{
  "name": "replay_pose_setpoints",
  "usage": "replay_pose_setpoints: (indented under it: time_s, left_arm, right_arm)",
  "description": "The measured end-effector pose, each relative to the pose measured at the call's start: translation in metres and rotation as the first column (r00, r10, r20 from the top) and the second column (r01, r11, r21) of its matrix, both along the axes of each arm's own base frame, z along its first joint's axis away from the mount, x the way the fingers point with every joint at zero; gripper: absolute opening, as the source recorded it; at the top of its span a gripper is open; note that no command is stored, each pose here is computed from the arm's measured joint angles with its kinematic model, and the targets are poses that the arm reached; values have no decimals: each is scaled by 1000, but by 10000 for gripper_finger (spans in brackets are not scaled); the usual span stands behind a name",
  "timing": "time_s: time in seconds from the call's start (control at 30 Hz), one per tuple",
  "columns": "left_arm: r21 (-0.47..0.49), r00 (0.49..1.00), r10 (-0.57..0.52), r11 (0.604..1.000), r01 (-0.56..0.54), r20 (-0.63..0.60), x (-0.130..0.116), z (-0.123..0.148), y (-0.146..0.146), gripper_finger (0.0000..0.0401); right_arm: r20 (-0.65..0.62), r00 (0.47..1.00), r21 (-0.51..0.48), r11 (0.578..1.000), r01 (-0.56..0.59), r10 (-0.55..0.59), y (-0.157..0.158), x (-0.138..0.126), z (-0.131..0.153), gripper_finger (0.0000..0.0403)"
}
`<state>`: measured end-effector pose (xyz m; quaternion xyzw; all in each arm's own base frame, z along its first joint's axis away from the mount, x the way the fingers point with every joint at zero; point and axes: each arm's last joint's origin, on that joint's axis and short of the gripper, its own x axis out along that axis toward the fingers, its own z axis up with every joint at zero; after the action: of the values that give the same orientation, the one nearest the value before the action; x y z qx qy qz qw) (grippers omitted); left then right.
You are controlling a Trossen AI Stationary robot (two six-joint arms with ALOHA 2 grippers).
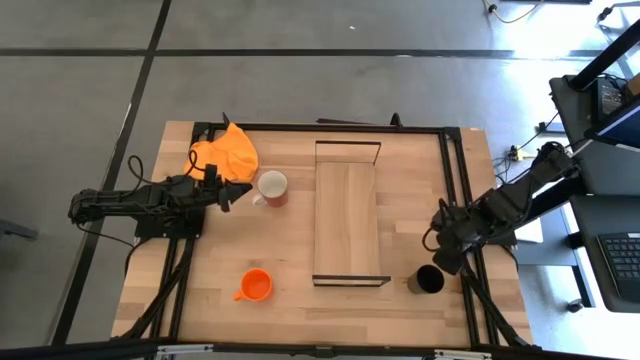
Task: Stack small to large cups/mugs on shelf
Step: Put the black cup on the shelf
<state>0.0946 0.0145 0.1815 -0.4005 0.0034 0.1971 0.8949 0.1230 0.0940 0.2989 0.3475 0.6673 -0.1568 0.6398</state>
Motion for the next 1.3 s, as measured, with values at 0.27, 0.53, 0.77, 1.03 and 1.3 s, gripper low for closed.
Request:
replay_pose_setpoints:
  time_s: [0.27,0.53,0.77,1.03,1.3]
  left_arm:
    - [23,1000,7,1000,-7,-9,0,0,0,57]
    - [27,1000,7,1000,-6,-10,0,0,0,57]
    - [27,1000,7,1000,-7,-10,0,0,0,57]
    - [27,1000,7,1000,-7,-10,0,0,0,57]
    - [27,1000,7,1000,-7,-10,0,0,0,57]
  right_arm:
    - [73,997,-34,999,31,-29,24,14,-9,130]
    - [-1,1000,-118,993,-23,23,45,23,-28,117]
    - [-21,999,-134,990,-47,44,53,25,-36,114]
    - [-42,998,-204,978,-46,38,56,30,-44,114]
    - [-54,998,-212,976,-49,39,57,31,-47,48]
